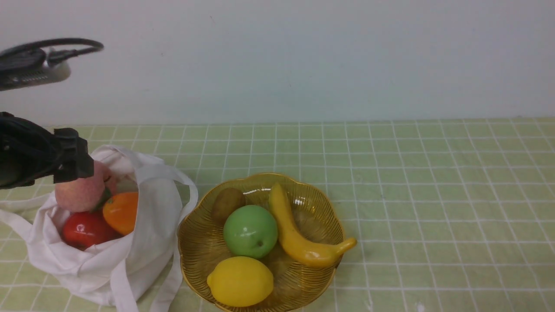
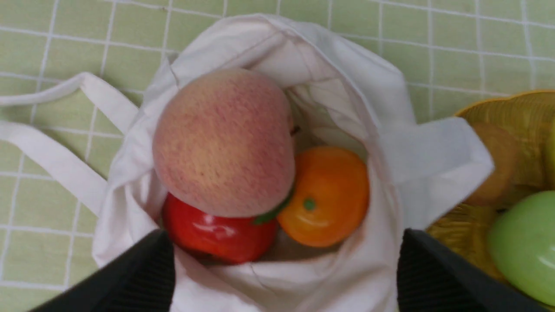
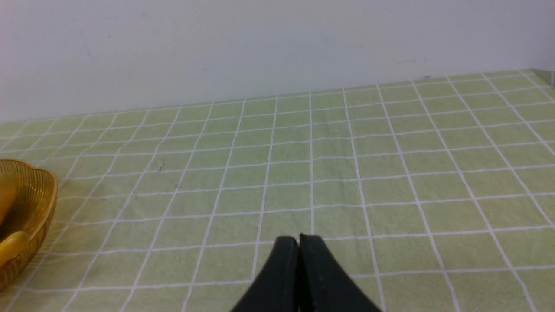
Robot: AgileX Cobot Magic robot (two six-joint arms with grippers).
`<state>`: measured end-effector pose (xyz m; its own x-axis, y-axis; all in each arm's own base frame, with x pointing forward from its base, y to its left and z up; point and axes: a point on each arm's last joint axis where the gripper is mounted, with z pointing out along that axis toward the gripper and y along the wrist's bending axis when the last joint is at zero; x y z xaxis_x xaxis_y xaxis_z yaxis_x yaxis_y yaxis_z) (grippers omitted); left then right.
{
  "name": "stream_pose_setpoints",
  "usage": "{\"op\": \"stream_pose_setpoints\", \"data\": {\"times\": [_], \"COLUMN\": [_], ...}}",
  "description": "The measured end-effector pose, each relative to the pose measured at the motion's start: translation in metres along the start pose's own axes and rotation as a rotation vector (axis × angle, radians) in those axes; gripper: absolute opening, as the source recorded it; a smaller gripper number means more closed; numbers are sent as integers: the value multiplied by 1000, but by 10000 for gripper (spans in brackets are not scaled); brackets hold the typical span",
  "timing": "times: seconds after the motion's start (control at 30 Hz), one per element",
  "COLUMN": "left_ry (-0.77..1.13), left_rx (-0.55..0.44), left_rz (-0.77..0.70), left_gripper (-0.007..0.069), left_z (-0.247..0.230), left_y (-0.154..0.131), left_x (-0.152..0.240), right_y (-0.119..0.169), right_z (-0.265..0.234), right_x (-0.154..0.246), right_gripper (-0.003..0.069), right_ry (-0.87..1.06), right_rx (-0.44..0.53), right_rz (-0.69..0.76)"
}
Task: Take the fruit out of the bag on the green coffee tablecloth and place them on the plate.
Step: 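Reach into the cloth bag and grasp the peach with the left gripper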
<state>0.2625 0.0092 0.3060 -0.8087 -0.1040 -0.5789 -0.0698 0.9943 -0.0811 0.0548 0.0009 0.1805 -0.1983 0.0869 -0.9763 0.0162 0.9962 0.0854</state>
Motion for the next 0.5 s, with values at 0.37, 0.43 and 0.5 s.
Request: {"op": "stream_pose_setpoints", "data": {"times": [0.37,0.43,0.5], "left_ry": [50,51,62], "left_rx": [-78,-76,-71], "left_rz": [86,83,70], "left_gripper": [683,684,685], "left_z": [63,71,78], "left_y": [10,10,10], "left_x": [-15,-16,-15], "right_y": [0,0,0], "right_z": [0,0,0], "right_x": [0,0,0], "right_gripper": [-15,-15,-15], "right_ry": [0,0,0], "right_rx": [0,0,0], "right_rz": [0,0,0]}}
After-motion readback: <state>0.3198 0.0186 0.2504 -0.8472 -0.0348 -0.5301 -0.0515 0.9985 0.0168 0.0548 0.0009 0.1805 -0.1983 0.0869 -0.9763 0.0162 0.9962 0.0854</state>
